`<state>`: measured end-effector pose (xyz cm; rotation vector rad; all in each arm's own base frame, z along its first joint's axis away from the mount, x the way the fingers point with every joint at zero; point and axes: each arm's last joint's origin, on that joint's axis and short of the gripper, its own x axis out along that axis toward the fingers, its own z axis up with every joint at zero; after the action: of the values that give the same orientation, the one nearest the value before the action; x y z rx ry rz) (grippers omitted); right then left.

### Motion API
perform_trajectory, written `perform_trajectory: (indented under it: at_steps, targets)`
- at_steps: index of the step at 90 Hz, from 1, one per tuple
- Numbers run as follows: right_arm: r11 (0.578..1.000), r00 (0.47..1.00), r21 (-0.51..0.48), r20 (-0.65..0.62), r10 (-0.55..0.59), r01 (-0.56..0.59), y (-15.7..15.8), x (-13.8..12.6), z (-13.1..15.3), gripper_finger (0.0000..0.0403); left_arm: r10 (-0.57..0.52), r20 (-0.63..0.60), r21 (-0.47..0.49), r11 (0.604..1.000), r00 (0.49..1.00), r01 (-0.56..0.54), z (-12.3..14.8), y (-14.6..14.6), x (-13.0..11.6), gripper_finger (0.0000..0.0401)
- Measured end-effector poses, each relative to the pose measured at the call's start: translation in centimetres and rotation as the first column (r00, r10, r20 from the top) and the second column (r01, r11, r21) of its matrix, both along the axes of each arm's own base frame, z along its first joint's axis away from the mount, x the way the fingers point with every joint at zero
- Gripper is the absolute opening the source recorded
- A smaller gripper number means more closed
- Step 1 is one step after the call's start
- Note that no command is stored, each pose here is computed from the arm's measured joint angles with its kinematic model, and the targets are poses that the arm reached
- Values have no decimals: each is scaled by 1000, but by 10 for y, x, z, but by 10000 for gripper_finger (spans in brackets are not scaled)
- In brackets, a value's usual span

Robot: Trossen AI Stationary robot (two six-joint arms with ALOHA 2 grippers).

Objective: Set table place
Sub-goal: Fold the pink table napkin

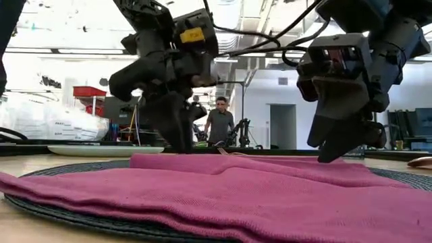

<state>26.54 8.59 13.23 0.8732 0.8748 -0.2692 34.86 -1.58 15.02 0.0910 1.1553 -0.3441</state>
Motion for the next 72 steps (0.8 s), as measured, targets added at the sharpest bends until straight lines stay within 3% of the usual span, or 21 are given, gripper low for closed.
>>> perform_trajectory:
  at_steps: [29,44,62,72]
  targets:
    - [1000,1000,-4,-8,-1,0,0,-1,-1,171,26,-10,16,1000,1000,-26,-19,-1,9,85]
    - [1000,1000,-14,-8,-8,8,1,-1,-1,170,146,-32,36,989,989,-145,-20,2,9,12]
    - [999,1000,-40,-19,6,-6,4,-6,3,157,260,-89,30,966,961,-258,-3,4,11,0]
    - [996,999,-86,-32,24,-27,1,-14,13,150,309,-35,37,951,950,-308,23,3,17,0]
